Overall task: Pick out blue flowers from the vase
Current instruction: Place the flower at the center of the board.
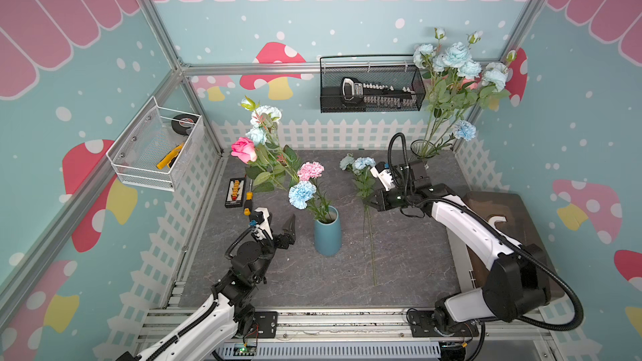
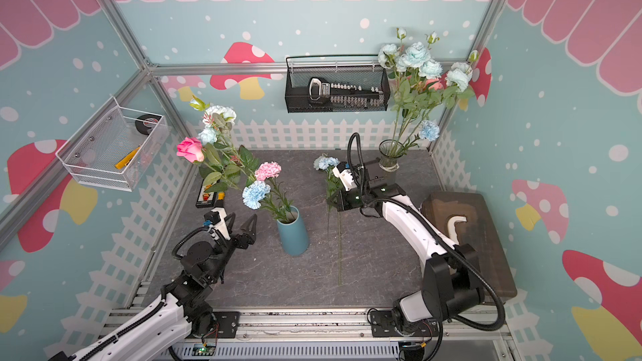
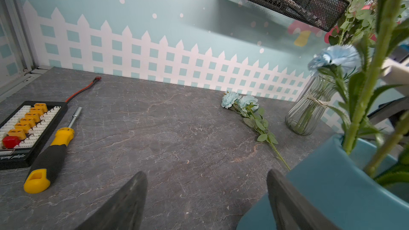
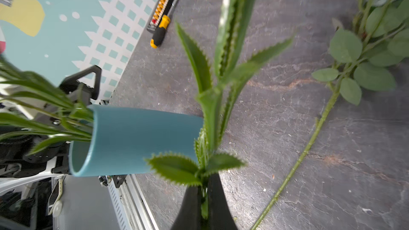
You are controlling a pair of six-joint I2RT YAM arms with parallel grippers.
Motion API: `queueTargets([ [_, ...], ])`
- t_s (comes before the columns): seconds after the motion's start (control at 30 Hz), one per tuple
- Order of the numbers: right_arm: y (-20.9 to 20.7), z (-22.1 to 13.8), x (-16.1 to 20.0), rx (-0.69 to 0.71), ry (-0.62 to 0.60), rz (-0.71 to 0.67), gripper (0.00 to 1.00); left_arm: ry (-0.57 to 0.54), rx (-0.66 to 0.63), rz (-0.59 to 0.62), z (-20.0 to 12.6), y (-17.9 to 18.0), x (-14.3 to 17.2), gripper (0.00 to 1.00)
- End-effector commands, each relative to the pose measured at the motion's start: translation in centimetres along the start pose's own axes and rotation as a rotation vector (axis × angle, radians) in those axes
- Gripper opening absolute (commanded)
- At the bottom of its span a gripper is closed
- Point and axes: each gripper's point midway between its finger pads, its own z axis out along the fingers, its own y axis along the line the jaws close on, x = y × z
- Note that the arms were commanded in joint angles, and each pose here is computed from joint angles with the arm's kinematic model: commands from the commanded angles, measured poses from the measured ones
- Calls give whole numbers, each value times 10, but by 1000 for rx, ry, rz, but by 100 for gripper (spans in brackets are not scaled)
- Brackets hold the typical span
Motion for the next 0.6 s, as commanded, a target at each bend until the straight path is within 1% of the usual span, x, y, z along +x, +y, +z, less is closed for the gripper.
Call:
queueTargets([
  [0.0,-8,18,1,-41,29,-5,4,-1,7,-6,1,-2,-3,85],
  [0.23,-35,52,4,-24,77,45,4,-2,6,-7,1,-1,-3,85],
  [0.57,-60,86,-10,-3,97,76,4,2,6,-6,2,-2,-2,85],
])
